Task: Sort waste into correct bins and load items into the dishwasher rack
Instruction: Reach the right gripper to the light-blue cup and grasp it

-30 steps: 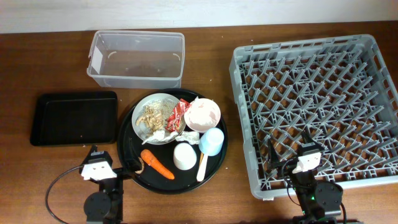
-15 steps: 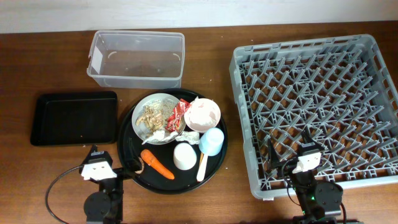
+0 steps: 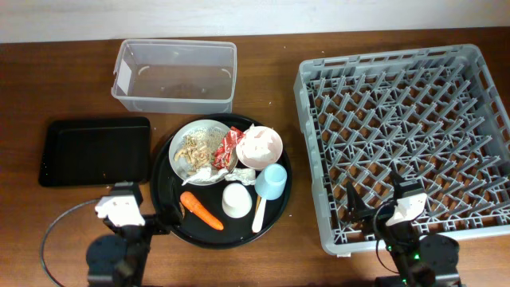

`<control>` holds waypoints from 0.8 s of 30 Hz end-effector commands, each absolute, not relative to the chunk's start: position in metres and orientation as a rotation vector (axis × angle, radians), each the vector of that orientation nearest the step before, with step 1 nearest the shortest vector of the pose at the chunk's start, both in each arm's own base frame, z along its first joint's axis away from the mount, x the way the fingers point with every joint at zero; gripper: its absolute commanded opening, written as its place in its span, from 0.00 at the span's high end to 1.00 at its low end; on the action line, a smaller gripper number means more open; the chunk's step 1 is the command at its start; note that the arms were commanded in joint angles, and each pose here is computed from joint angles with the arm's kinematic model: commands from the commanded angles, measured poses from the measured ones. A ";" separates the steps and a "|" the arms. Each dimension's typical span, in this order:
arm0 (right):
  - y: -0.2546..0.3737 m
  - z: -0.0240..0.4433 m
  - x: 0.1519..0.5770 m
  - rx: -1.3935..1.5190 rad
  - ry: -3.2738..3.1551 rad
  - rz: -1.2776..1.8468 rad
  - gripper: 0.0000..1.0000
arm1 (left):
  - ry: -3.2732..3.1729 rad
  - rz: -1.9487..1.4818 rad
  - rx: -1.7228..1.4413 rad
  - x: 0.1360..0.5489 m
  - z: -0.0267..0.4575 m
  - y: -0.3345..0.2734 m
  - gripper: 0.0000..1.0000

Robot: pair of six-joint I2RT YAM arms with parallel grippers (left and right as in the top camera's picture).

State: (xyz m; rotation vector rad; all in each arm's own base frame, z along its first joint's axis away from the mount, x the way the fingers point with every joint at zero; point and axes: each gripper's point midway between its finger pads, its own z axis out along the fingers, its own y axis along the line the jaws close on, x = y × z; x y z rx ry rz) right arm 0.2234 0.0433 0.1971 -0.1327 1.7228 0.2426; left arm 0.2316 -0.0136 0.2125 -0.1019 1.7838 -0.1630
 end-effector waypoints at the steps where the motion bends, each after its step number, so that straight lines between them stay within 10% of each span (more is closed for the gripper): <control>1: 0.055 0.241 0.223 -0.175 1.745 0.316 0.01 | 1.921 -0.206 -0.070 0.239 0.226 -0.024 0.01; 24: 0.202 0.155 0.259 -0.628 2.682 0.437 0.02 | 2.328 -0.181 -0.099 0.241 0.198 -0.024 0.01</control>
